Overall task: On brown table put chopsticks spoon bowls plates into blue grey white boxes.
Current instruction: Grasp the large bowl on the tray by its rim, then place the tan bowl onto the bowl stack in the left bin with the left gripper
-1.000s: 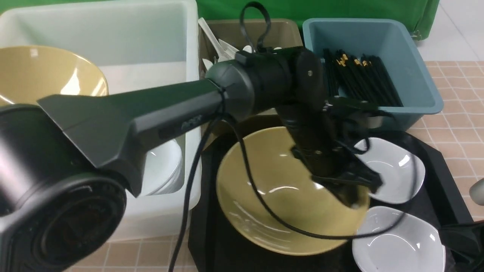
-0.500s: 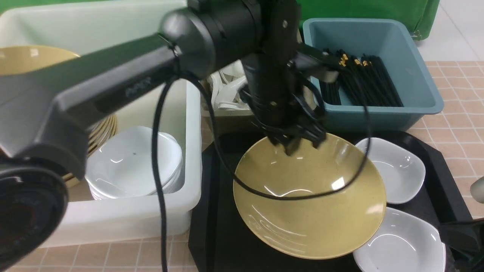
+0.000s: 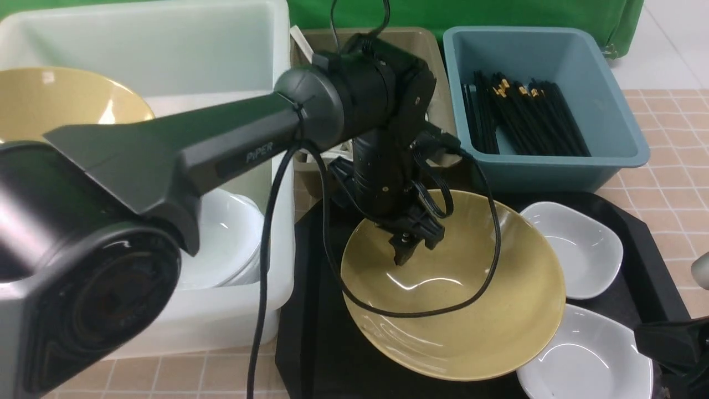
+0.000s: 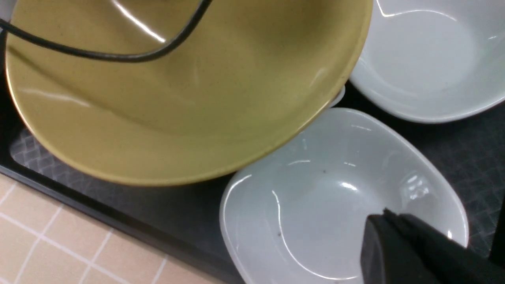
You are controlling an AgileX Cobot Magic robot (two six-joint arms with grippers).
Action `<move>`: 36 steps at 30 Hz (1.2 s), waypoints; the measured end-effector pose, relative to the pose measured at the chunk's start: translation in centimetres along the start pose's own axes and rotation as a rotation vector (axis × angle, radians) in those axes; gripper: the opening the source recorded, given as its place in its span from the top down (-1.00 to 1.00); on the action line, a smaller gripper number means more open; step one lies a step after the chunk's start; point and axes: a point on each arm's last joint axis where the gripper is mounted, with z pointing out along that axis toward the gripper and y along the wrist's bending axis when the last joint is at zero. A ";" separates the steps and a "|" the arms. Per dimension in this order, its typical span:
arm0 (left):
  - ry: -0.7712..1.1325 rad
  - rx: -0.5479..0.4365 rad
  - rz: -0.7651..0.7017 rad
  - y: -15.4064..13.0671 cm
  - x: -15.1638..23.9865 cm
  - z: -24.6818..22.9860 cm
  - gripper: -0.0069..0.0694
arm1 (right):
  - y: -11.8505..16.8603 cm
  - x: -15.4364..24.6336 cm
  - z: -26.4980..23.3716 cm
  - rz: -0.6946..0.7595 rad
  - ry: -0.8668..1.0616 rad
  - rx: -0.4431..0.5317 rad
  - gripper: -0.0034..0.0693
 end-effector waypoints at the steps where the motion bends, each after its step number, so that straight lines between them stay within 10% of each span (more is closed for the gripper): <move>1: 0.002 0.000 0.004 0.0 0.0 0.0 -0.24 | 0.0 0.0 0.0 0.000 0.000 0.000 0.77; 9: -0.142 -0.015 0.021 0.2 0.2 -7.3 0.75 | 0.0 0.0 0.0 0.002 -0.001 -0.001 0.76; 18: -0.478 -0.175 0.036 1.8 6.5 -22.7 0.80 | 0.0 0.0 0.0 0.003 0.000 -0.002 0.74; 23: -0.694 -0.287 -0.230 6.9 13.5 -30.3 0.80 | 0.0 0.0 0.0 0.003 -0.001 -0.001 0.73; 30: -0.694 -0.448 -0.682 15.8 22.8 -30.7 0.80 | 0.0 -0.1 0.0 0.003 -0.006 0.001 0.72; 36: -0.604 -0.371 -0.989 20.2 28.2 -25.5 0.80 | 0.0 -0.1 0.0 0.003 -0.006 0.001 0.71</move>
